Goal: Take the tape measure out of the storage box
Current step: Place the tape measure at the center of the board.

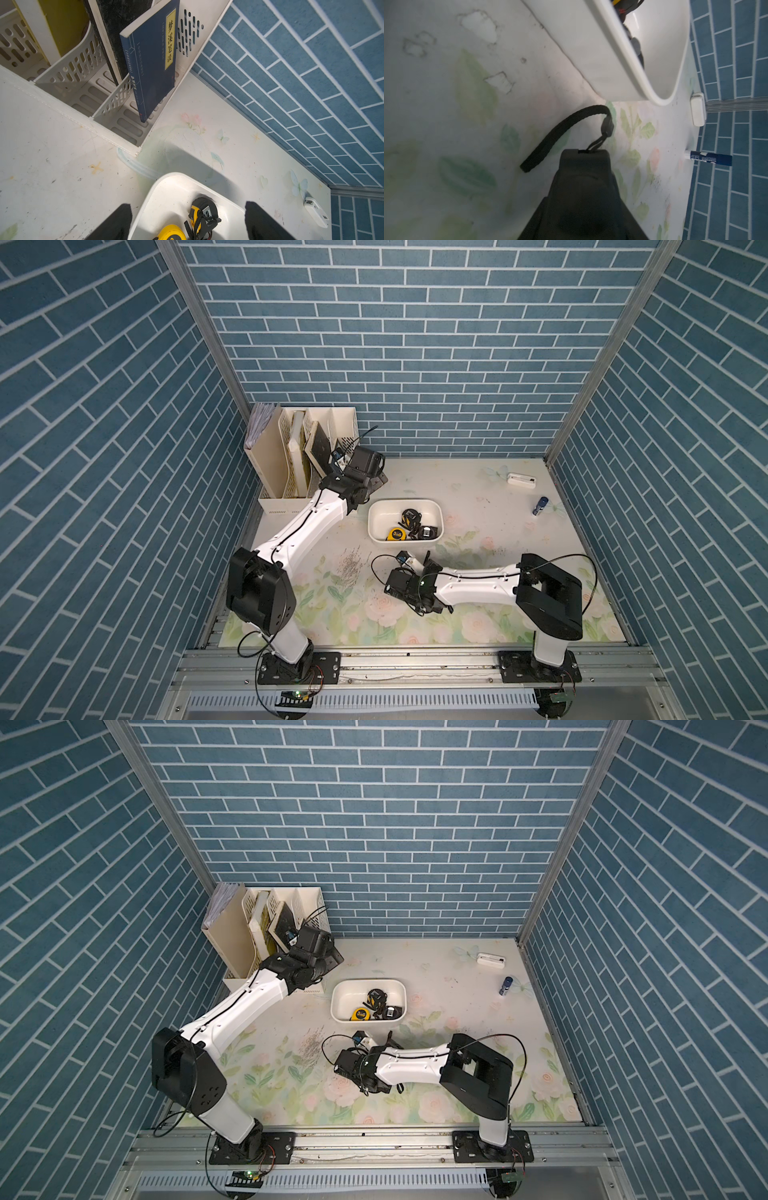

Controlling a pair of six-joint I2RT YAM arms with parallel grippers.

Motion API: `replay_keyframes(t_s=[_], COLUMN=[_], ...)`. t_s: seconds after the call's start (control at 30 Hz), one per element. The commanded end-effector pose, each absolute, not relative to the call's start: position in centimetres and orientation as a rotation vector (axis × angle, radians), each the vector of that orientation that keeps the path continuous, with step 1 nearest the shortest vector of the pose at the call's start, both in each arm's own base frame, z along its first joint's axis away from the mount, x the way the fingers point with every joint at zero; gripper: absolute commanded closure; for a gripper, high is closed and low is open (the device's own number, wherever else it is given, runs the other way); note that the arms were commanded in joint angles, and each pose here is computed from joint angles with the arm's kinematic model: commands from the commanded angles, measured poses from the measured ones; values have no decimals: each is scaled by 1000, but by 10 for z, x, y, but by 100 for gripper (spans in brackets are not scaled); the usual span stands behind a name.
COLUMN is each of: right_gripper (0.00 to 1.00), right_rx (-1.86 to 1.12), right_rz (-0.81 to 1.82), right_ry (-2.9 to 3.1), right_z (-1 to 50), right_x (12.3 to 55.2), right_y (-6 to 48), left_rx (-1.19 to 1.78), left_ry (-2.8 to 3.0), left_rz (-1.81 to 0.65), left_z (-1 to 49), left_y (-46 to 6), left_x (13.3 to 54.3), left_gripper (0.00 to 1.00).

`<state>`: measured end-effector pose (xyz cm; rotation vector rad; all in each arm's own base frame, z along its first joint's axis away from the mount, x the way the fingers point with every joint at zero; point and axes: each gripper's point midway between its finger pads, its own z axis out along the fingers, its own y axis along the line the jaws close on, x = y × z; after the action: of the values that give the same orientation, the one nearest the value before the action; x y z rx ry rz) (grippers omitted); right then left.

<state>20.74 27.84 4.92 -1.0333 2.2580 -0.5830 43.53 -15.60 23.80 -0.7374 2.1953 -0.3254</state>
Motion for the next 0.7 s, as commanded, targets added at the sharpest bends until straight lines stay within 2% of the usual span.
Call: replay_keyframes(t_s=[0.0,0.27,0.3,0.37,0.6,0.67], right_gripper=[100,100,96,82,51,39], right_rx=[-1050,-1067,-1067,-1067,-1075,-1077], right_rz=[-542,-516,-513,-508,-526,-525], right_ry=[2341,2381,2382,2383,2372,2372], right_z=[43,31,31,32,34,34], right_x=[197,195,195,195,196,196], right_y=[283,285,285,285,283,282], left_rx=[-754,-749,-749,-752,-752,-752], left_ry=[2172,2170,2172,2171,2177,2176], left_rz=[-311,-336,-333,-328,-310,-309], left_z=[244,247,246,246,243,244], left_y=[-148,-152,-152,-151,-148,-147], left_x=[432,434,434,434,432,432], left_gripper=[10,10,10,10,10,10])
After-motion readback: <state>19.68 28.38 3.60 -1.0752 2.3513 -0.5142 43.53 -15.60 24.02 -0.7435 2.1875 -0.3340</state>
